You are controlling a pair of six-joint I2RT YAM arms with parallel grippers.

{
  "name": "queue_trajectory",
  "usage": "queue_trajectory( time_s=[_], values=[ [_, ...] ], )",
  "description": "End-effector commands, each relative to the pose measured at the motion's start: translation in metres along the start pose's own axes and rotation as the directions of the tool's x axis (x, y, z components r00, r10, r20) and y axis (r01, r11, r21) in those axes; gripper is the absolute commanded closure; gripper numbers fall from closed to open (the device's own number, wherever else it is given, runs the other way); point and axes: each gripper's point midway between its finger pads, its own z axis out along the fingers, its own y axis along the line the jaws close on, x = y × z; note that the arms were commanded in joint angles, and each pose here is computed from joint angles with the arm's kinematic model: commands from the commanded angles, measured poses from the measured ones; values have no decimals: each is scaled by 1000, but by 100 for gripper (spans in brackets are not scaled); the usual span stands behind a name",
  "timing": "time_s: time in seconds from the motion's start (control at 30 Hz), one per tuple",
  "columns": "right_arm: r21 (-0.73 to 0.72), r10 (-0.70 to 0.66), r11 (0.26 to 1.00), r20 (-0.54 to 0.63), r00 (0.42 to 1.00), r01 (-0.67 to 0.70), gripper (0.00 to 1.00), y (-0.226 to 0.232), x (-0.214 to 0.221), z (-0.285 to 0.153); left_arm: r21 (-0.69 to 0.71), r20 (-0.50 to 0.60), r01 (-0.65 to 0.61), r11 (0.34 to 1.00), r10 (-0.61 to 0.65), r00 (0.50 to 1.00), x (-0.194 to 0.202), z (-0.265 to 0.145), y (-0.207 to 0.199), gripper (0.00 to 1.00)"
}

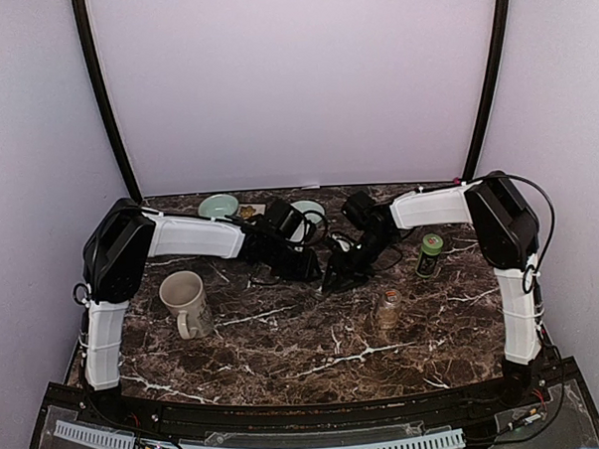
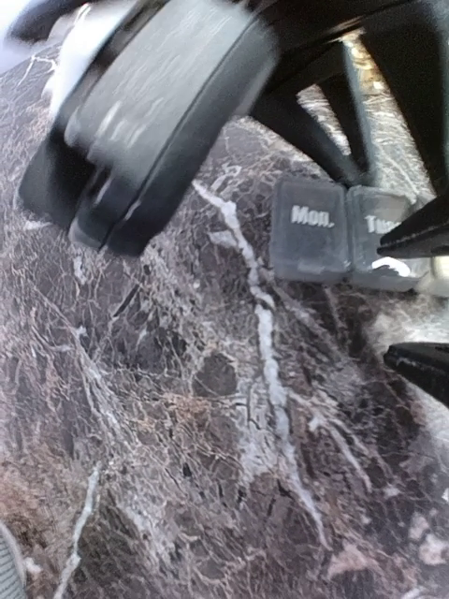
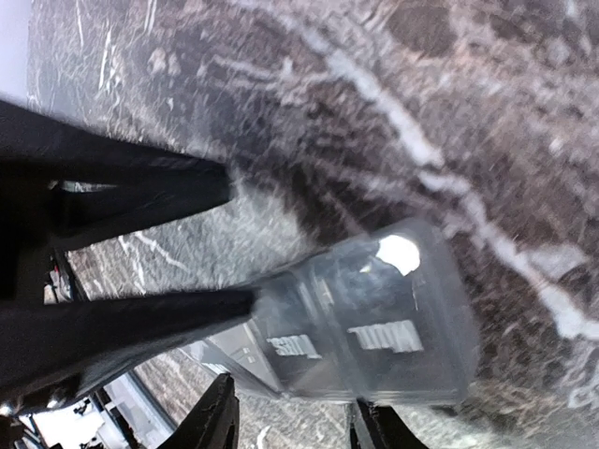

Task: Sort the pills into containers
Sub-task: Close the lid of the pill container on the pill container.

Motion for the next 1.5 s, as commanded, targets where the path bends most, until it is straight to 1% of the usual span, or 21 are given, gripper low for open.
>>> queue_trajectory(
  time_s=[0.0,0.13,0.23,0.33,0.5,0.7,1.0,1.23,1.47],
  values=[
    [35,-2,999,25,1000,1,60,-9,-6,9,9,91,-10,1000,9,996,-20,-37,-13,62],
    [39,-1,999,25,1000,0,60,-9,-6,9,10,118,-1,1000,0,993,-22,-46,-11,56],
    [42,-3,999,29,1000,2,60,-9,-7,8,56,134,2,998,-9,991,-19,-50,-15,56],
    [43,-5,999,29,1000,4,60,-9,-8,7,96,124,5,995,-17,992,-13,-52,-16,59],
    [44,-11,999,26,1000,10,60,-8,-8,6,158,73,-2,988,-10,997,4,-47,-21,67],
    [42,-15,999,20,1000,14,60,-7,-7,6,202,14,18,979,-21,1000,16,-34,-24,67],
    [46,-19,999,15,1000,19,60,-8,-5,5,199,-42,38,979,-31,999,24,-19,-21,68],
    [47,-22,999,12,1000,21,60,-8,-4,5,142,-63,49,989,-40,997,29,-13,-10,73],
    [50,-19,999,2,1000,19,60,-10,-2,7,144,-91,56,988,-43,995,35,-6,-8,76]
  ],
)
